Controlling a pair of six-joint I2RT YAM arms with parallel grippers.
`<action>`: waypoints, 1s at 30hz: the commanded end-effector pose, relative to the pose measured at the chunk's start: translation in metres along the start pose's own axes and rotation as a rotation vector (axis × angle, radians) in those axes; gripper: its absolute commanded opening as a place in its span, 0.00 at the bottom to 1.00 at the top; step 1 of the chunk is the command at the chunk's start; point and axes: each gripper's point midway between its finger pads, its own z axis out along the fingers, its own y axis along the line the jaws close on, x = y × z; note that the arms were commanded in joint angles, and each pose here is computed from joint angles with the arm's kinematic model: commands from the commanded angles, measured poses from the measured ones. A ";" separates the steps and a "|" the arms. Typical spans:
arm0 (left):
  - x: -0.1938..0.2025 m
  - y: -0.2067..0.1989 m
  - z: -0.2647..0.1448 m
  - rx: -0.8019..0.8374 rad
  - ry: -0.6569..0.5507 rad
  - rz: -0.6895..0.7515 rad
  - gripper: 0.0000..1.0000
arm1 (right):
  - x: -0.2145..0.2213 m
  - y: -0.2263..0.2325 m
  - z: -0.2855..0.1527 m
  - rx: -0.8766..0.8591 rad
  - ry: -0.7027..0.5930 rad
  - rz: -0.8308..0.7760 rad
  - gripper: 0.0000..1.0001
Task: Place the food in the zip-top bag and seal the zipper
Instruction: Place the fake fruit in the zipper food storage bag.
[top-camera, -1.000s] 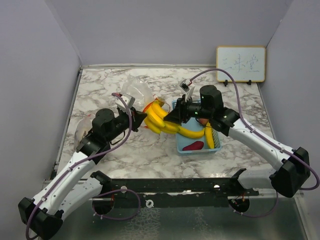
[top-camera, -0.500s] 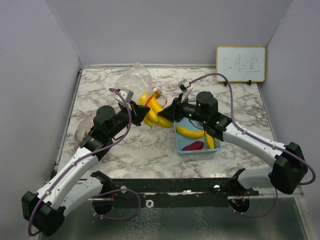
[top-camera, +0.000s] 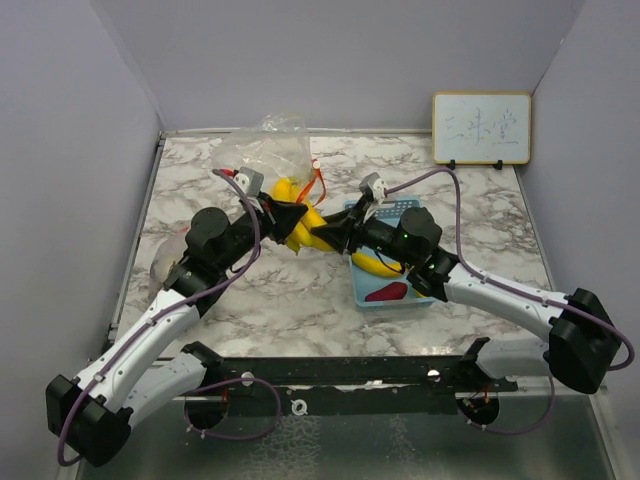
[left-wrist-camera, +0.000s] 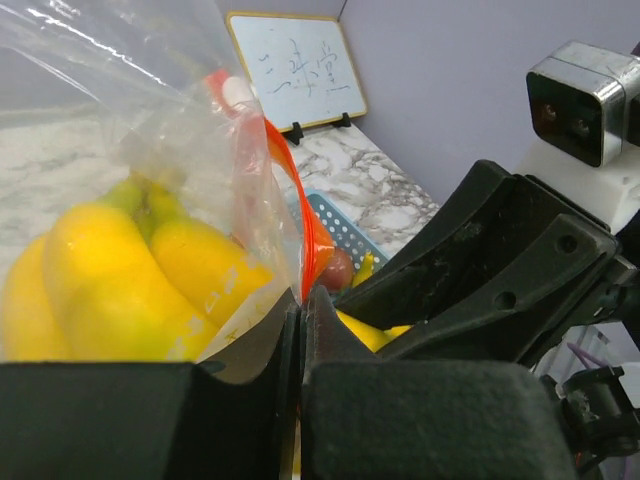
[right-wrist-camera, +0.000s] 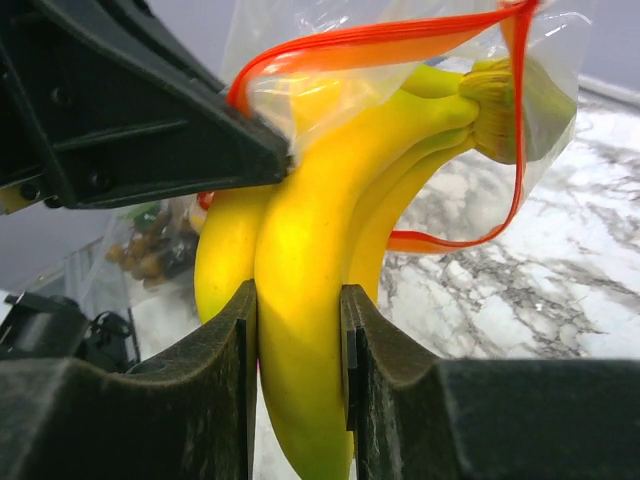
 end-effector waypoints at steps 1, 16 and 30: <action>0.012 -0.011 -0.013 0.049 0.028 -0.052 0.00 | -0.075 -0.009 -0.010 0.101 -0.327 -0.108 0.02; 0.052 -0.013 -0.020 0.114 0.046 -0.196 0.00 | -0.109 -0.030 -0.018 0.221 -0.538 0.083 0.02; 0.072 -0.020 -0.025 0.142 0.108 -0.241 0.00 | -0.140 -0.033 -0.029 0.258 -0.651 0.239 0.02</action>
